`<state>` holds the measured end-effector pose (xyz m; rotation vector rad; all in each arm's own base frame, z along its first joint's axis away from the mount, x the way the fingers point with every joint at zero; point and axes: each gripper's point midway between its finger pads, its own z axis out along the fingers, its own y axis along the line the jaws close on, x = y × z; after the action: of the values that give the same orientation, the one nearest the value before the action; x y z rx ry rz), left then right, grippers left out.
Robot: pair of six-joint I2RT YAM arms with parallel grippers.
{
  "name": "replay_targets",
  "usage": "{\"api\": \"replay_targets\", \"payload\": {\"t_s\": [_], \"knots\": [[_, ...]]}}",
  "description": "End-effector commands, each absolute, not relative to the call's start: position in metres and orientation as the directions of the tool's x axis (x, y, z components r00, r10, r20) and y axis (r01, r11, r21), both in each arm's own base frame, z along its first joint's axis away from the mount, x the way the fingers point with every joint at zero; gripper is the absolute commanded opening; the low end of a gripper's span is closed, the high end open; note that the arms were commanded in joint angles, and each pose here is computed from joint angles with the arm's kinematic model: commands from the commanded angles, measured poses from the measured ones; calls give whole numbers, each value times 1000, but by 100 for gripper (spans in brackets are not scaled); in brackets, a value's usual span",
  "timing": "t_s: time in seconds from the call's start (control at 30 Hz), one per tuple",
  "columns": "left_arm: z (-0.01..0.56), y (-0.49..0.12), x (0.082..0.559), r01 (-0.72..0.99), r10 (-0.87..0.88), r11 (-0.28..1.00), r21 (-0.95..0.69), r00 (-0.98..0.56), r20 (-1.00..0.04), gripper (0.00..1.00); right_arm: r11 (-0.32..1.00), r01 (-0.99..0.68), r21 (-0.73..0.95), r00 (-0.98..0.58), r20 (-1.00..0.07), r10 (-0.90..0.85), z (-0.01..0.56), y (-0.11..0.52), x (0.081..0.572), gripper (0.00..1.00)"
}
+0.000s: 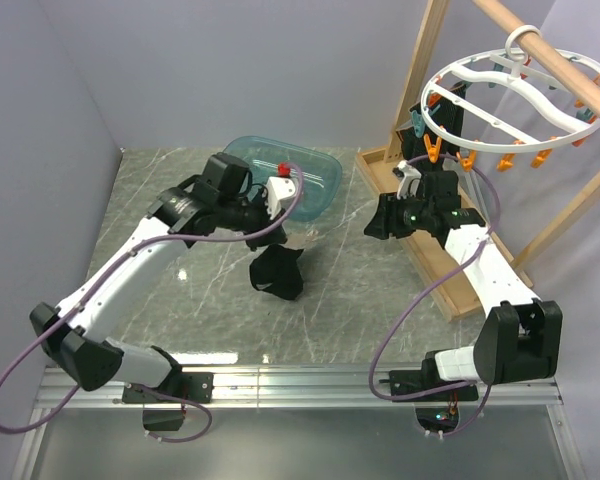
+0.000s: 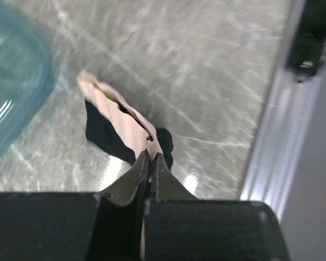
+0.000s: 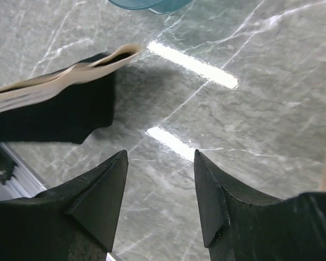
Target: Clip the underwear to the hanger
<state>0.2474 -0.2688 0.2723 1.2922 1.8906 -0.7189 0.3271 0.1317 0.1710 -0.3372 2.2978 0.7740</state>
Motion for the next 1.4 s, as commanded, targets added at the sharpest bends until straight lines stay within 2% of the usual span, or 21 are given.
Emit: {"api": "replay_targets", "payload": {"t_s": [0.0, 0.1, 0.2, 0.3, 0.37, 0.47, 0.6, 0.83, 1.07, 1.17, 1.23, 1.3, 1.37], "knots": [[328, -268, 206, 986, 462, 165, 1, -77, -883, 0, 801, -487, 347, -661, -747, -78, 191, 121, 331, 59], [356, -262, 190, 989, 408, 141, 47, -14, -913, 0, 801, -507, 319, -647, -755, -110, 187, 116, 327, 57], [355, -257, 181, 990, 400, 131, 46, -10, -917, 0, 782, -542, 309, -635, -760, -140, 184, 117, 323, 56], [324, -249, 190, 984, 429, 179, 14, -65, -901, 0, 746, -567, 348, -647, -749, -143, 180, 125, 318, 56], [291, -241, 197, 973, 443, 221, -65, -159, -882, 0, 727, -564, 390, -672, -729, -130, 176, 129, 315, 54], [252, -218, 227, 925, 439, 343, -161, -310, -843, 0, 701, -554, 448, -704, -702, -107, 167, 137, 313, 52], [206, -170, 266, 837, 430, 498, -227, -465, -774, 0, 689, -489, 536, -771, -635, -53, 147, 144, 312, 45], [147, -130, 297, 750, 440, 631, -200, -557, -704, 0, 649, -418, 636, -852, -523, -36, 119, 174, 307, 41], [126, -118, 306, 721, 434, 662, -204, -591, -680, 0, 630, -366, 685, -915, -388, -109, 84, 240, 292, 41], [127, -119, 307, 719, 426, 664, -204, -589, -687, 0, 689, -341, 640, -929, -341, -143, 67, 256, 295, 41], [128, -119, 308, 715, 422, 669, -202, -589, -689, 0, 760, -346, 549, -924, -341, -174, 54, 263, 297, 41], [130, -118, 309, 712, 416, 673, -199, -587, -694, 0, 816, -344, 465, -924, -323, -205, 45, 267, 298, 43], [132, -119, 309, 712, 409, 674, -199, -584, -702, 0, 830, -323, 455, -936, -281, -210, 41, 273, 296, 45]]}}
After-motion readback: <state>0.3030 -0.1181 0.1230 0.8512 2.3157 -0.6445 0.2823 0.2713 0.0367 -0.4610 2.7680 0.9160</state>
